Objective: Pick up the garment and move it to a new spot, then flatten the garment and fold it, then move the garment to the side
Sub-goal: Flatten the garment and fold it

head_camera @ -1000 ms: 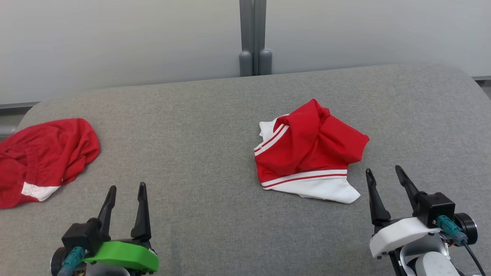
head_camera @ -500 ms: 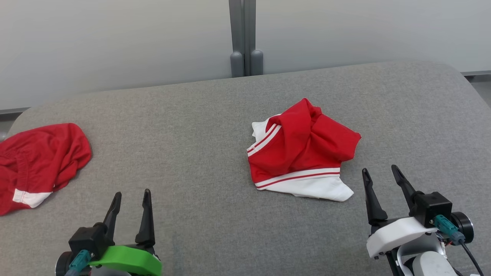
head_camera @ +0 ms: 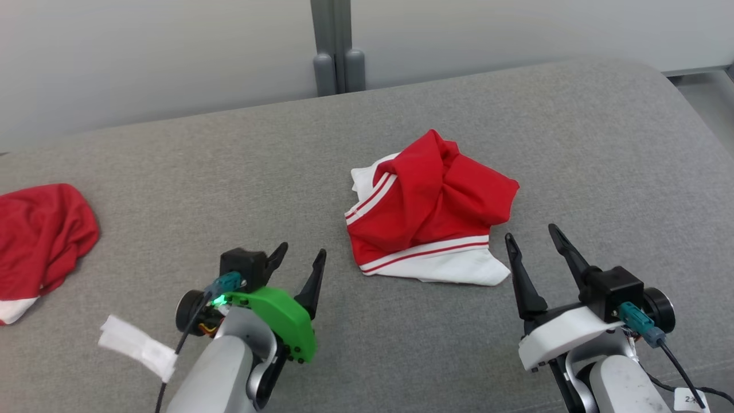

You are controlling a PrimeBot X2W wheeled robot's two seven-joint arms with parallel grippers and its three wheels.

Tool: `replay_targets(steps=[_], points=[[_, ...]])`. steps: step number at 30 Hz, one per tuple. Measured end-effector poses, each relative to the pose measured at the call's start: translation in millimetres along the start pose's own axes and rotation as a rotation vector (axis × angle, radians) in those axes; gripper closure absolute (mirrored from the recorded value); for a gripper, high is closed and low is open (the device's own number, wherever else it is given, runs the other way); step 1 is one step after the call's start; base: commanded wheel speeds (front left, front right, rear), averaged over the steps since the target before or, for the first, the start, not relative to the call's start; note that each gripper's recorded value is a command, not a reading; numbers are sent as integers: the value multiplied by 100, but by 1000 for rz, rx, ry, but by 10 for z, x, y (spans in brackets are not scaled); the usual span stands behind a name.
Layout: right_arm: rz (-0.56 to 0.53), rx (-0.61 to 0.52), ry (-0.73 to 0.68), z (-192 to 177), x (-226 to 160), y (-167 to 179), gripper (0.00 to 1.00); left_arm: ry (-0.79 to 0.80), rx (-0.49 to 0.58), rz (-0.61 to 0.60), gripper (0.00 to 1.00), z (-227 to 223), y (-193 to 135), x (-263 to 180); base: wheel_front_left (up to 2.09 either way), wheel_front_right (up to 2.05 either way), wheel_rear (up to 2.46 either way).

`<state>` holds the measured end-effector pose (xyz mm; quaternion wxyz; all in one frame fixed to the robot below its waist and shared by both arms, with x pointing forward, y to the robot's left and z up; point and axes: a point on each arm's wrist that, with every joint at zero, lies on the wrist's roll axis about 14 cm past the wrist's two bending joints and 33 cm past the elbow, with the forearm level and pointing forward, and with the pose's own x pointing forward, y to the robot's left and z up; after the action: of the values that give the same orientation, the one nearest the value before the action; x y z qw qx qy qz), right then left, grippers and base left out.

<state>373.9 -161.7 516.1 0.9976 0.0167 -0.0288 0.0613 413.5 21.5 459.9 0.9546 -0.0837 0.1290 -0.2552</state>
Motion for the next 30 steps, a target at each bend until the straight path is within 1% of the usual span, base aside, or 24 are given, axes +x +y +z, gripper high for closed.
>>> replay_targets(steps=[3,6,10,12,16,23,24,25,30], points=[[-3,12,-1,-10,31,-13,0,81,-9,-72,0,-128,-195,178,0,0,0],[-10,15,2,-34,55,-43,0,168,-17,-99,0,-307,-253,313,0,0,0],[-38,16,23,-114,37,-139,0,258,-55,-106,0,-548,-268,438,0,0,0],[-59,19,32,-154,17,-203,0,285,-50,-117,0,-621,-293,496,0,0,0],[-96,14,48,-214,-30,-324,0,330,-88,-138,0,-753,-375,568,0,0,0],[-112,11,57,-249,-58,-374,0,327,-124,-158,0,-739,-457,668,0,0,0],[-111,12,57,-251,-56,-370,0,324,-122,-159,71,-726,-457,682,0,0,0],[-110,13,59,-256,-55,-368,0,319,-116,-164,100,-714,-470,693,0,0,0],[-114,18,57,-267,-33,-383,0,259,-154,-190,100,-585,-562,708,0,0,0]])
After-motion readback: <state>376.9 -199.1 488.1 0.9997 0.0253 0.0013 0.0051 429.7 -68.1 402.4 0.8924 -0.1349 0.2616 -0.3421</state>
